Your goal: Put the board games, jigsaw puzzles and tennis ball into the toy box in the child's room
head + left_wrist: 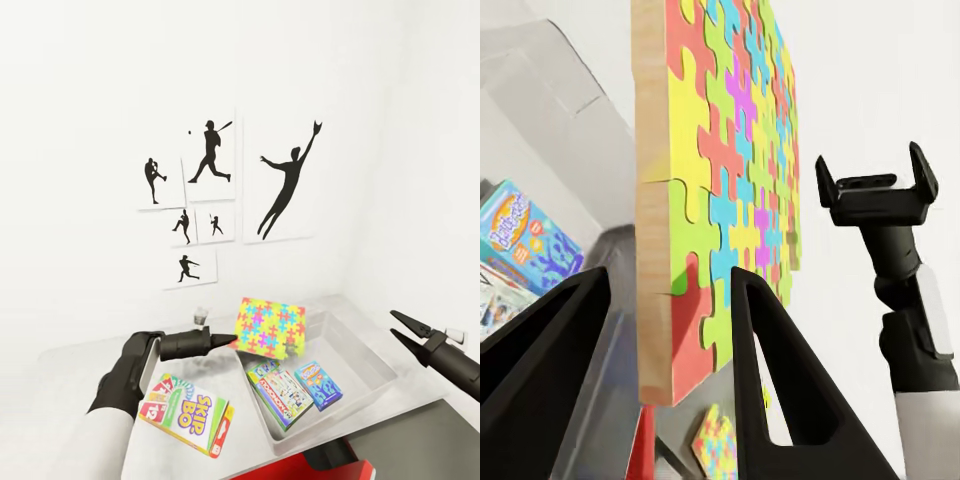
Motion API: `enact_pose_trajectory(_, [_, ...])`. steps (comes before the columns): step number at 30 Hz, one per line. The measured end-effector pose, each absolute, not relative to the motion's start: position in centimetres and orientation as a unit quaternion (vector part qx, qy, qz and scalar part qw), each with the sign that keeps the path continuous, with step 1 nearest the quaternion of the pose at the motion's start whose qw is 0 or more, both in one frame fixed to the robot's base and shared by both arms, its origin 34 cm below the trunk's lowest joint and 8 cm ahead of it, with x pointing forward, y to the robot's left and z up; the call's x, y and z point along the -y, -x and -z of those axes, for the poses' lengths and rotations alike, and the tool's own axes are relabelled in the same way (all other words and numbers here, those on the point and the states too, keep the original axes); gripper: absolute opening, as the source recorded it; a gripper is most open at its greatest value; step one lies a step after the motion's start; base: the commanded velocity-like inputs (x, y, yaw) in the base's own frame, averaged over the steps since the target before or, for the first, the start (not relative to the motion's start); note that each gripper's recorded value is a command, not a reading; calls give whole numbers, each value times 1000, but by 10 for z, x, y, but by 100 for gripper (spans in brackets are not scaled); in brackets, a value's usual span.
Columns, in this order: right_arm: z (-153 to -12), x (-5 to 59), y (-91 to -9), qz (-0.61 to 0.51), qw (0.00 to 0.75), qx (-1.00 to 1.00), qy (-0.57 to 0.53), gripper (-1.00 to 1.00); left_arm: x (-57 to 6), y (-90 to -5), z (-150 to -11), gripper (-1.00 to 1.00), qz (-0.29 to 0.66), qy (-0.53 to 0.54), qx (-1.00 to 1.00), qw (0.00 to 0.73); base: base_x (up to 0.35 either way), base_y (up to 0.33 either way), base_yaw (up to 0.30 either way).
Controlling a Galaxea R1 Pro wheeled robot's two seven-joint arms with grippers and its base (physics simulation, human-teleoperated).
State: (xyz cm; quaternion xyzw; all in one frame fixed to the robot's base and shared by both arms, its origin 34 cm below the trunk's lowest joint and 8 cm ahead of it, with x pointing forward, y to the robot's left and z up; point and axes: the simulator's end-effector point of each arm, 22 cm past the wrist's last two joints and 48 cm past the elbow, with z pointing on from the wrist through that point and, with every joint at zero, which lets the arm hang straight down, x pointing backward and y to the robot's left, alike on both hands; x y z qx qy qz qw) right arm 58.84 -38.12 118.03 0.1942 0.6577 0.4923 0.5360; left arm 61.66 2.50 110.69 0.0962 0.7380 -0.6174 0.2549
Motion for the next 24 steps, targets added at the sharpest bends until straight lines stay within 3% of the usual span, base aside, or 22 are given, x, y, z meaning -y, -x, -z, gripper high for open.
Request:
enact_pose_trajectory(11, [-1180, 387, -587, -491, 538, -655, -201, 100, 9, -621, -1059, -100, 520, -107, -813, 239, 0, 0, 0])
enact_pose_trajectory(24, [-1180, 386, -587, -492, 538, -655, -200, 100, 97, -578, -1088, -100, 581, -171, -764, 224, 0, 0, 0])
